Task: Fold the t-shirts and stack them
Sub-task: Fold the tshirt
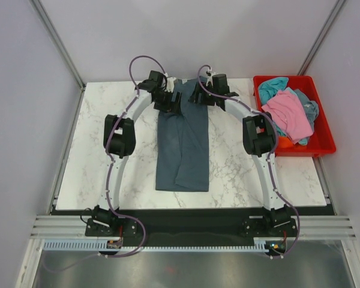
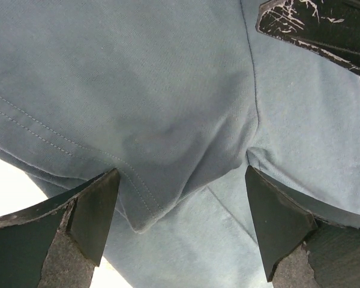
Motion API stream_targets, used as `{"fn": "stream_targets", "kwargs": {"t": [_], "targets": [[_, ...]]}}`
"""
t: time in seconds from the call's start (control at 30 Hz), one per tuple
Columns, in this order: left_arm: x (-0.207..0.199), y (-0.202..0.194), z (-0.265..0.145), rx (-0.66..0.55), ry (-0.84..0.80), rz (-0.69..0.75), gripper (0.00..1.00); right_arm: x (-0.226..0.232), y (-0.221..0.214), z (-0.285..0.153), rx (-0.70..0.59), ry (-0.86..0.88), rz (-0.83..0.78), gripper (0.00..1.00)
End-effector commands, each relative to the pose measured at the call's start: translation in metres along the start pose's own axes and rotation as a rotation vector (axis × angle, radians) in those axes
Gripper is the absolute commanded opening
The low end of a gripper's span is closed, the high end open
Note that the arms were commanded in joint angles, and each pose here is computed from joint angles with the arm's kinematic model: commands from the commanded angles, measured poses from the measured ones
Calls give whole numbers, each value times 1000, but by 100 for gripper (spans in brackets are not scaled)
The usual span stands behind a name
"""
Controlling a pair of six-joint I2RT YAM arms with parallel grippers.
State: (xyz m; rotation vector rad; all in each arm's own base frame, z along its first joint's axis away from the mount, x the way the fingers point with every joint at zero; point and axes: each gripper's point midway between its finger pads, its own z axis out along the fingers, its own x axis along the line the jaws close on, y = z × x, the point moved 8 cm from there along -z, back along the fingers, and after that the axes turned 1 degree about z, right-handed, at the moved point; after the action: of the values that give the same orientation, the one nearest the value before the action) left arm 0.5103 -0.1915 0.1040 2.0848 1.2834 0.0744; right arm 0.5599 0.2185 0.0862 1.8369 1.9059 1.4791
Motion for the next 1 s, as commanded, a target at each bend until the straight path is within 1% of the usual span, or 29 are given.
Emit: {"fn": "stream_targets", "kwargs": {"t": [0.0,0.03,0.07,0.1,0.13,0.17,0.2,0.23,0.27,0.3,0.33,0.37,0.4,0.43,0.47,0.53,0.57,0.63,0.67,0.7,0.73,0.77,0.8,0.83,0.87,0.9,0.93,0.97], "targets": [[-12,34,-31,-115,46,71,93,1,24,-13,-55,-38,-66,82],[-28,53,-68,-180,44,78,93,10,35,-22,-81,-32,-89,83],[-36,59,-86,-209,40,83,93,17,47,-32,-104,-25,-123,83],[-44,68,-110,-252,52,90,93,36,70,-55,-156,-6,-153,84],[-57,76,-146,-314,63,107,93,45,81,-68,-184,1,-174,85],[-65,78,-166,-345,72,117,93,50,87,-79,-193,0,-185,85],[-68,77,-181,-367,96,120,93,65,102,-104,-233,18,-195,86],[-76,68,-202,-381,108,119,85,66,104,-115,-228,19,-180,86],[-79,61,-209,-374,108,116,74,63,92,-119,-185,33,-155,86],[-80,53,-213,-363,101,109,62,73,95,-137,-186,62,-114,85],[-78,33,-207,-308,98,89,46,68,88,-144,-154,64,-76,85],[-81,23,-217,-291,97,79,2,57,67,-143,-84,55,-21,82],[-81,12,-216,-263,98,42,2,61,59,-154,-46,95,45,78],[-77,-7,-208,-195,92,0,2,55,48,-158,-11,95,85,77],[-78,-18,-211,-160,82,-23,2,40,17,-158,71,71,146,76],[-76,-41,-205,-87,54,-78,2,41,-2,-175,99,55,167,76],[-79,-47,-210,-80,47,-87,2,32,-28,-179,155,31,199,76],[-80,-68,-207,-33,38,-134,2,38,-36,-197,155,33,197,76],[-82,-74,-209,-25,28,-142,2,32,-54,-202,189,16,219,46],[-86,-89,-212,-5,14,-161,11,40,-54,-215,180,33,214,25],[-87,-97,-213,10,15,-178,54,42,-60,-221,195,48,225,10],[-88,-105,-214,26,14,-199,69,39,-78,-226,234,34,274,2],[-90,-114,-216,37,-9,-221,77,42,-82,-236,233,40,286,4],[-90,-130,-215,65,-6,-237,77,43,-93,-242,264,36,315,10],[-87,-138,-217,73,0,-253,77,39,-119,-248,335,37,398,36],[-85,-159,-211,125,4,-283,77,41,-129,-257,352,46,433,52],[-98,-162,-215,108,-106,-378,97,42,-142,-263,385,53,481,62],[-98,-170,-214,112,-133,-421,98,38,-173,-271,463,37,580,72]]}}
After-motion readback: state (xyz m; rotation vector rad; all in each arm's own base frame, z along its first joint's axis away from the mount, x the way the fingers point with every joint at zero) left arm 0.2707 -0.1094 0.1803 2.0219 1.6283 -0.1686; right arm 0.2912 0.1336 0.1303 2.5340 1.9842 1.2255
